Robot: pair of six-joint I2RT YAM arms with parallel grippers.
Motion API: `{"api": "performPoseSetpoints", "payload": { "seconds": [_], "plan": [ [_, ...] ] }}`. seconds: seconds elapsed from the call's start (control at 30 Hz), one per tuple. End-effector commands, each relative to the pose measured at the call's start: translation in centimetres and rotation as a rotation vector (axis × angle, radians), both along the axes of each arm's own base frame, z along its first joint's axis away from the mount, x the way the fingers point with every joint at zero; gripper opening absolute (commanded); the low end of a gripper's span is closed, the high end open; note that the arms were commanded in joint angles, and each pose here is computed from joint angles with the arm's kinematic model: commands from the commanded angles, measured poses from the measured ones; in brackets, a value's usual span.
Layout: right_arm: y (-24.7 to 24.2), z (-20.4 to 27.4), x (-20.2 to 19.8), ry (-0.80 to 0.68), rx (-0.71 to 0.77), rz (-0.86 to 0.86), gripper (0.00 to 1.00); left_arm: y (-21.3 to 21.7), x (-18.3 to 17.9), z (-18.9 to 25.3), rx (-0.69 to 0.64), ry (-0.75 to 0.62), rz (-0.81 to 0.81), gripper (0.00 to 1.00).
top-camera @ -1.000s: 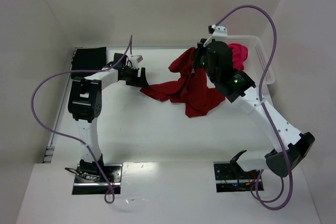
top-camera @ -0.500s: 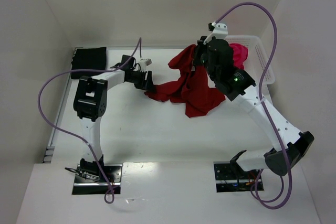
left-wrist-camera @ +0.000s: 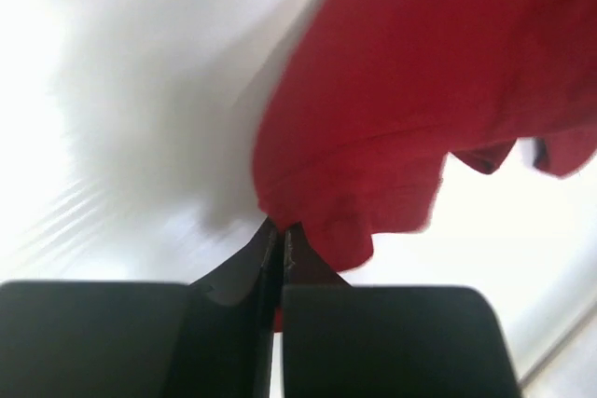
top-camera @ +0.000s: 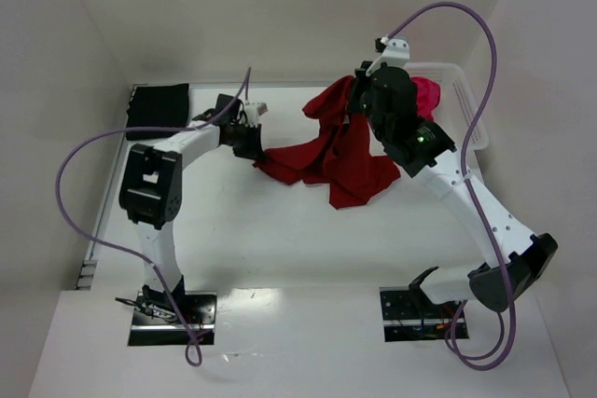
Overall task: Fold and stack the t-shirts
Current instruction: Flatten out the tshirt
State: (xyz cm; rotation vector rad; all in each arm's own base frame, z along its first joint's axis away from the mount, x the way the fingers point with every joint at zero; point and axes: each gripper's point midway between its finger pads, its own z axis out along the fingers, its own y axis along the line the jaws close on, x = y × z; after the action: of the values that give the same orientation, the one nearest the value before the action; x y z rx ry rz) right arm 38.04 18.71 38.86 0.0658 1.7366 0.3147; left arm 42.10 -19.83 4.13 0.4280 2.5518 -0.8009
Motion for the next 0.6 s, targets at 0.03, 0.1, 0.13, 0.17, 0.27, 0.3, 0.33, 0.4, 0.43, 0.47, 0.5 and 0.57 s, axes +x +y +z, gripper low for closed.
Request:
{"api": "performPoseSetpoints", "payload": {
  "seconds": [0.03,0.1,0.13,0.17,0.27,0.3,0.33,0.4,0.43,0.47,0.5,0.57],
  "plan": [
    [-5.6,7.3,0.3,-0.177,0.084,-0.187,0.01,8.6,5.6,20.6,0.113,-0.466,0.342,0.0],
    [-7.1,8.5,0.1,-0.208,0.078,-0.238,0.01,10.3,5.1,24.6,0.143,-0.52,0.402,0.0],
    [-8.3,8.9,-0.2,-0.218,0.065,-0.275,0.01,11.6,5.1,26.7,0.163,-0.559,0.448,0.0],
    [-9.2,10.0,-0.6,-0.25,0.042,-0.304,0.01,12.9,4.4,30.7,0.186,-0.639,0.514,0.0],
    [-11.0,12.3,-1.5,-0.303,0.022,-0.375,0.01,15.9,1.6,39.0,0.21,-0.816,0.663,0.0],
    [-11.9,13.0,-2.2,-0.315,0.027,-0.411,0.01,17.7,0.0,42.1,0.243,-0.883,0.746,0.0],
    [-12.2,13.2,-2.2,-0.323,0.024,-0.423,0.01,18.5,-0.8,43.7,0.25,-0.917,0.789,0.0],
    [-13.0,14.2,-3.4,-0.357,0.054,-0.438,0.01,20.8,-3.0,46.5,0.295,-0.972,0.9,0.0],
    [-13.4,14.7,-3.9,-0.37,0.068,-0.45,0.01,21.3,-4.0,48.2,0.294,-1.011,0.925,0.0],
    [-13.5,14.8,-4.1,-0.378,0.085,-0.45,0.01,21.7,-4.3,48.3,0.304,-1.01,0.942,0.0],
    [-13.7,15.2,-4.5,-0.392,0.097,-0.451,0.01,22.1,-5.0,48.9,0.305,-1.023,0.963,0.0],
    [-13.9,15.6,-4.9,-0.401,0.105,-0.452,0.01,22.5,-6.3,49.9,0.297,-1.047,0.986,0.0]
  ]
}}
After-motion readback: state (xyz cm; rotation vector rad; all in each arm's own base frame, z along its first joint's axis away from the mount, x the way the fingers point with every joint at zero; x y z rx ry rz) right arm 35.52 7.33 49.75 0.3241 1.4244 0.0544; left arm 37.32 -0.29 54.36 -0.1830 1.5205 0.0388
